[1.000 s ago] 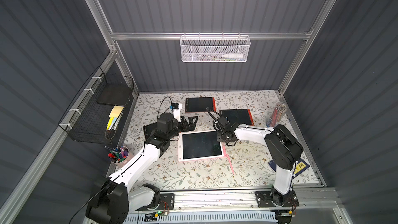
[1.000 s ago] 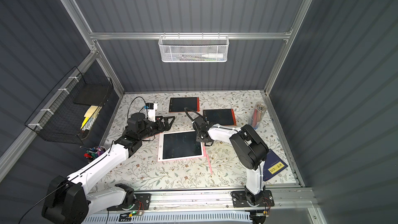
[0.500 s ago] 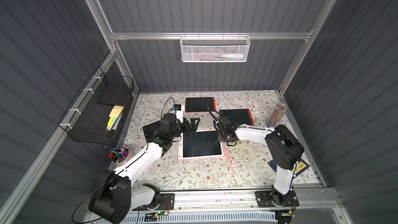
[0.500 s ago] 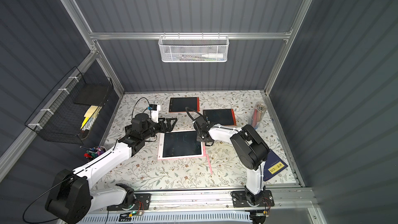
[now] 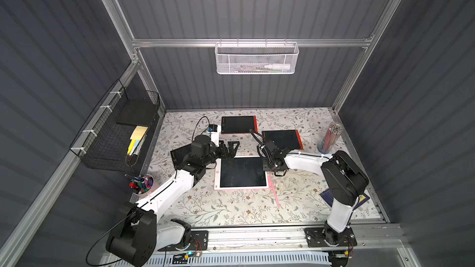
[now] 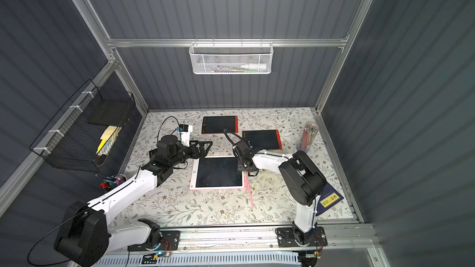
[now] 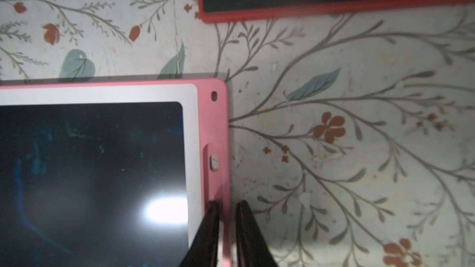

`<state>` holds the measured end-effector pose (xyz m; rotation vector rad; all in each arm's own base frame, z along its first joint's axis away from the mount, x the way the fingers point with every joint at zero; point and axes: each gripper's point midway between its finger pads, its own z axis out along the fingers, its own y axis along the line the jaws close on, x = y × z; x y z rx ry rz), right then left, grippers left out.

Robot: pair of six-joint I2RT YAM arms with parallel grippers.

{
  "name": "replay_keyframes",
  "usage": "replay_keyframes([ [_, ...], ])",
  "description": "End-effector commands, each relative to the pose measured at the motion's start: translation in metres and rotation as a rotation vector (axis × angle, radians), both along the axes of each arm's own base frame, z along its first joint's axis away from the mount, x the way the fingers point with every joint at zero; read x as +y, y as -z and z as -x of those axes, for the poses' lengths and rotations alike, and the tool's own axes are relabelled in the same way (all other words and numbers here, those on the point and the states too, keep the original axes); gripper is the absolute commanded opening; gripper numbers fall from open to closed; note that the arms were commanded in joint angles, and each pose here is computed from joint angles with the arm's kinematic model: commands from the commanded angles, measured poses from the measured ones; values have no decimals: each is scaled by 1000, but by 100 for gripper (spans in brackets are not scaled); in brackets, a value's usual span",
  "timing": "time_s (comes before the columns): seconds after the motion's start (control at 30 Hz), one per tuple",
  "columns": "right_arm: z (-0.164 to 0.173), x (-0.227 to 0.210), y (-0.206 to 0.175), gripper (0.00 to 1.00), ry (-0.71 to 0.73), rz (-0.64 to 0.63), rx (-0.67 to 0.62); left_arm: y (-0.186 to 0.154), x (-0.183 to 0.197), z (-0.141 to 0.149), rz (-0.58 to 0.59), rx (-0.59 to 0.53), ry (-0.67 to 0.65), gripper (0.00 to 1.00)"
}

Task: Place the stylus back onto the writing tablet
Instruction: Move the writing tablet to the center of the board, then pick up the stylus from the center of the board.

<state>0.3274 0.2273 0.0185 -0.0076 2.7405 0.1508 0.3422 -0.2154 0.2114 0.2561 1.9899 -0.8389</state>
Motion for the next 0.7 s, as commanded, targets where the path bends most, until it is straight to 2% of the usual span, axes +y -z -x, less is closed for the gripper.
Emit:
replay_keyframes([
  [0.0, 12, 1, -13, 23, -49, -25, 33, -16, -16, 4, 16, -77, 107, 99],
  [0.3, 43, -21, -70, 30, -83, -100, -63, -19, -39, 11, -8, -138, 283, 99],
  [0.47, 76, -40, -89, 31, -93, -132, -63, -8, -46, 24, 20, -101, 361, 99],
  [0.67, 101, -59, -98, 32, -79, -149, -73, -4, -49, 28, 29, -109, 383, 99],
])
